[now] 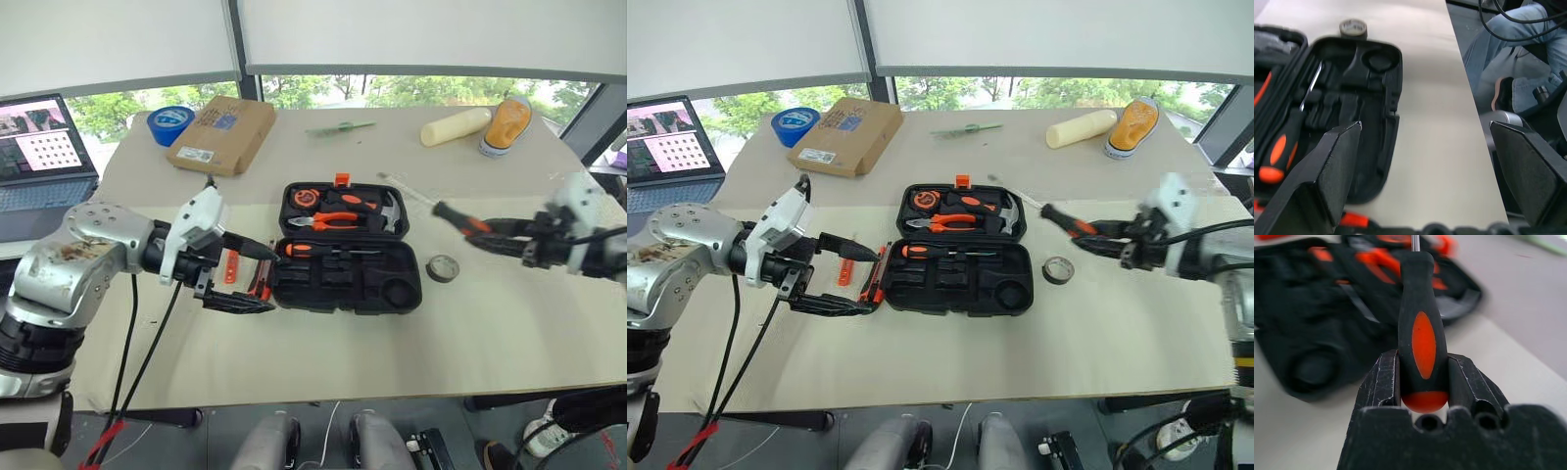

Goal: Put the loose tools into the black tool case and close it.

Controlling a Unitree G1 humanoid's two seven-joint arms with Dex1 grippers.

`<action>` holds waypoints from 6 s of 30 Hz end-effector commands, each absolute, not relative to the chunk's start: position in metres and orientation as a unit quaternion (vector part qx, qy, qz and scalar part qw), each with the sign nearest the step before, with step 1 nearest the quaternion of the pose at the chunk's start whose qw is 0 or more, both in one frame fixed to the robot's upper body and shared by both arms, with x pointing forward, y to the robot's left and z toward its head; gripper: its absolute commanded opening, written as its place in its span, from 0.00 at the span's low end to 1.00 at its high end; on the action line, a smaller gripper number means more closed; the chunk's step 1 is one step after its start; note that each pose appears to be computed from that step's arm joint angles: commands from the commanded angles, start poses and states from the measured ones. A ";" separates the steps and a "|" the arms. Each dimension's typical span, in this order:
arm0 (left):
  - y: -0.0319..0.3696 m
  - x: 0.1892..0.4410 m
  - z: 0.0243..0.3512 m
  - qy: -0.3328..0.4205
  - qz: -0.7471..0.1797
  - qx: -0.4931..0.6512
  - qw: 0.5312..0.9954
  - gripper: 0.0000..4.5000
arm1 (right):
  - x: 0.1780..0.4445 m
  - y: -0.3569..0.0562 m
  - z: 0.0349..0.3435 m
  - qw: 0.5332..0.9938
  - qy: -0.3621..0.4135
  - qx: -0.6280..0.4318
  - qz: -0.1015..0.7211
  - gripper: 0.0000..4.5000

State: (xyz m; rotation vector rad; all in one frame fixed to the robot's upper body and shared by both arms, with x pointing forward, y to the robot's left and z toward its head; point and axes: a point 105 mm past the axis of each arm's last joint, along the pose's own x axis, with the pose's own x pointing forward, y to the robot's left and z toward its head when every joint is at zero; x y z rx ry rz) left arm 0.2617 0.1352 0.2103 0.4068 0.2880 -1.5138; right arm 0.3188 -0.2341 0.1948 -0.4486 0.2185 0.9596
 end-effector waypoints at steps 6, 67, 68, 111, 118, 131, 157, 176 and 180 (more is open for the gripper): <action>0.138 0.264 0.220 0.104 -0.661 0.210 0.713 1.00 | 0.345 -0.192 0.162 0.743 0.088 -0.382 0.543 0.22; 0.127 0.275 0.216 0.081 -0.651 0.231 0.719 1.00 | 0.377 -0.115 0.134 0.766 0.111 -0.314 0.550 0.02; 0.126 0.275 0.216 0.081 -0.651 0.231 0.718 1.00 | 0.379 -0.116 0.131 0.767 0.118 -0.320 0.544 0.02; 0.246 0.273 0.168 0.284 -0.227 0.073 0.929 1.00 | 0.272 -0.125 0.222 0.772 0.020 -0.187 0.607 1.00; 0.238 0.338 0.182 0.349 -0.119 0.063 0.927 1.00 | 0.267 -0.124 0.217 0.787 0.009 -0.196 0.585 1.00; 0.192 0.385 0.150 0.437 -0.104 0.047 0.892 1.00 | 0.266 -0.123 0.211 0.817 -0.012 -0.192 0.544 1.00; 0.213 0.417 0.143 0.334 -0.170 0.199 0.905 0.09 | 0.254 -0.152 0.190 0.847 0.050 -0.168 0.503 1.00; 0.042 0.353 0.183 0.132 -0.667 0.453 0.577 0.09 | 0.243 -0.172 0.186 0.864 0.075 -0.184 0.463 1.00; 0.045 0.354 0.170 0.166 -0.654 0.472 0.568 0.09 | 0.244 -0.173 0.186 0.868 0.071 -0.185 0.455 1.00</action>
